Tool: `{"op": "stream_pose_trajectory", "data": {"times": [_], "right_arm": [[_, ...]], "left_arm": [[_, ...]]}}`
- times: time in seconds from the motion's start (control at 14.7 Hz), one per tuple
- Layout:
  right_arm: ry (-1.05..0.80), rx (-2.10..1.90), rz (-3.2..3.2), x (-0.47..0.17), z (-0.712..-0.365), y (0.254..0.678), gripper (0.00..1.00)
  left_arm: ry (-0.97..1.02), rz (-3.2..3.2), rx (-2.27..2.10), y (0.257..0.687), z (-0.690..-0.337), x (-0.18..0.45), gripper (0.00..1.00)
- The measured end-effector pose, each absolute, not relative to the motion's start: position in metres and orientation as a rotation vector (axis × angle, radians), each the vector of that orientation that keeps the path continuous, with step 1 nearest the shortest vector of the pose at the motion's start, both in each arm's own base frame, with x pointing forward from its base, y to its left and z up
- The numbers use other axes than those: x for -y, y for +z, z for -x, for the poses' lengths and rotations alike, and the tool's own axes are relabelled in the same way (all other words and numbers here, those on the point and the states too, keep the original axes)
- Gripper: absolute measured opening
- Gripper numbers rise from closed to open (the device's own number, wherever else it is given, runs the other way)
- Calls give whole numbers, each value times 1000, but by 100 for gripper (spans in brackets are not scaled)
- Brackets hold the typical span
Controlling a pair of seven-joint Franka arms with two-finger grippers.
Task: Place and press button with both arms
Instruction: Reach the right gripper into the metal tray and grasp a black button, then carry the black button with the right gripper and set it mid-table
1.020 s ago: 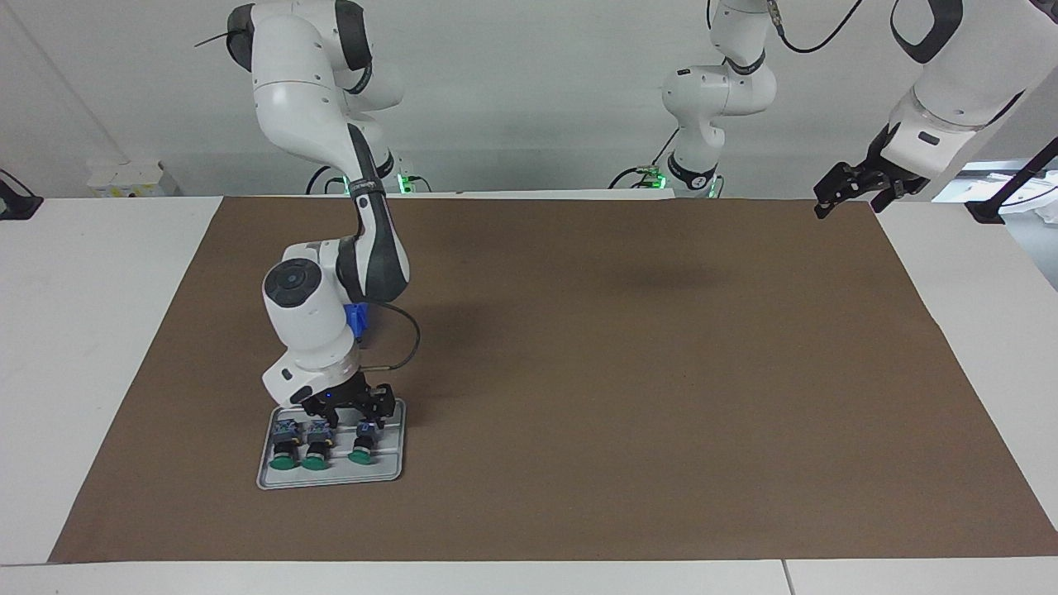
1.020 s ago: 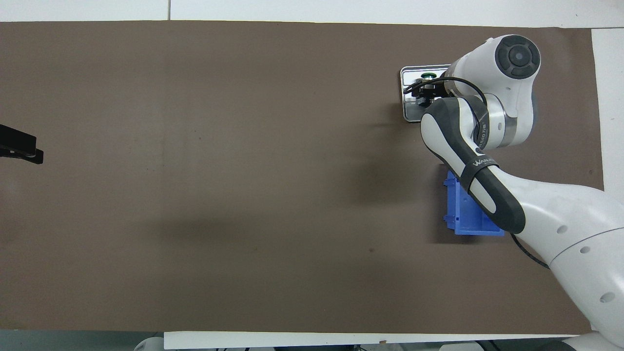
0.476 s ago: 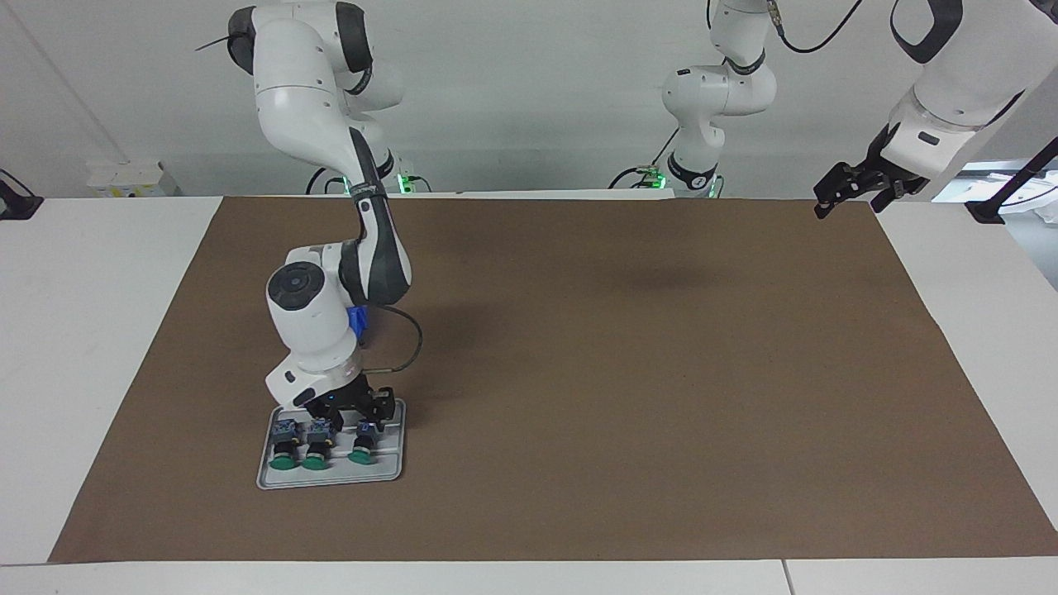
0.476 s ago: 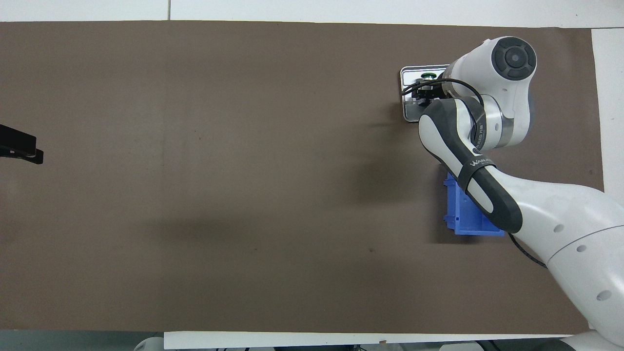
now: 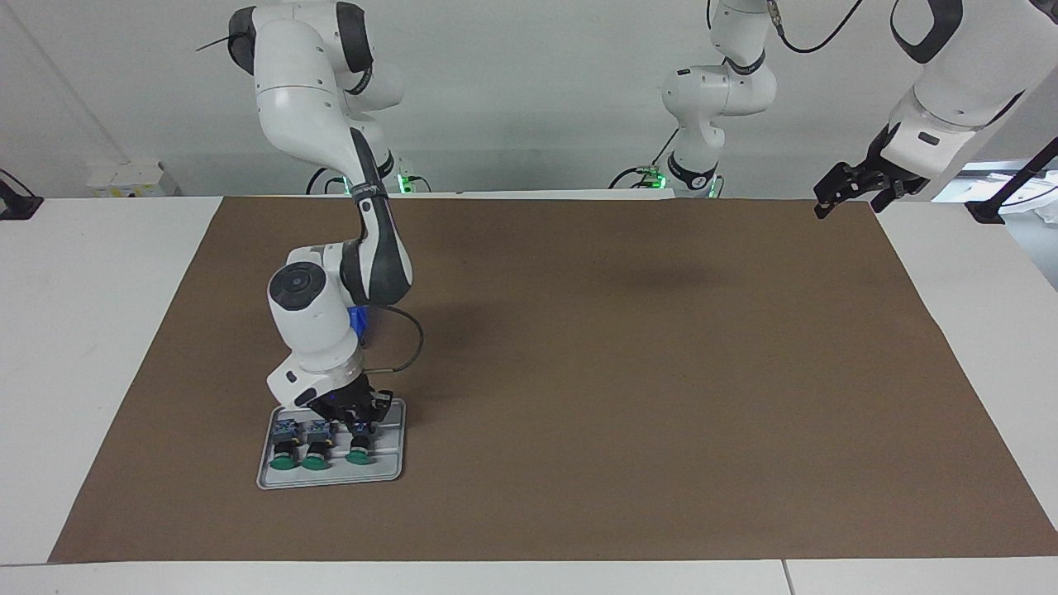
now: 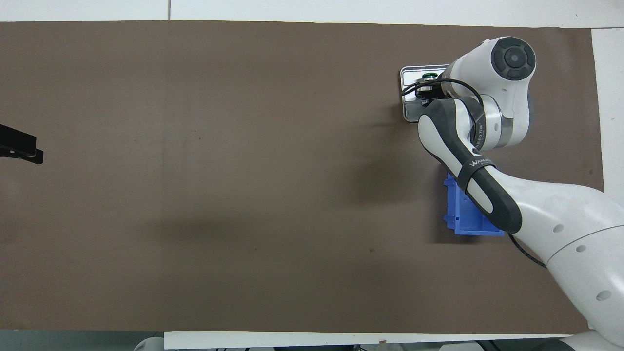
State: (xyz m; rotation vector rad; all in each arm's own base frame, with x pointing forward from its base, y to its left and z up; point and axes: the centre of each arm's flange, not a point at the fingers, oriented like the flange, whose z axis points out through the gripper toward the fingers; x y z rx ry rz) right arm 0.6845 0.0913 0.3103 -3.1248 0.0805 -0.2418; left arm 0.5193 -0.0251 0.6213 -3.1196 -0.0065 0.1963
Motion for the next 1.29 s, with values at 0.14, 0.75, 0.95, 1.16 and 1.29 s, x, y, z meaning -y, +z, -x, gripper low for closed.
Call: {"op": "stream_pose_trajectory", "data": {"times": [0.14,0.75,0.95,1.16,1.29], "right_arm": [[-170,-75,3136,-95,-686,326,33],[20,-251,3127,-224,-624,465,33],[40,-520,3095,-301,-591,459,33],[61,-844,3026,-358,-559,454,33],[76,-1094,2960,-391,-542,439,33]], "left_arm": [[196,3120,7,621,-519,25,100],[196,3120,7,621,-519,25,100],[196,3120,7,621,-519,25,100],[196,3120,7,621,-519,25,100],[196,3120,7,621,-519,25,100]]}}
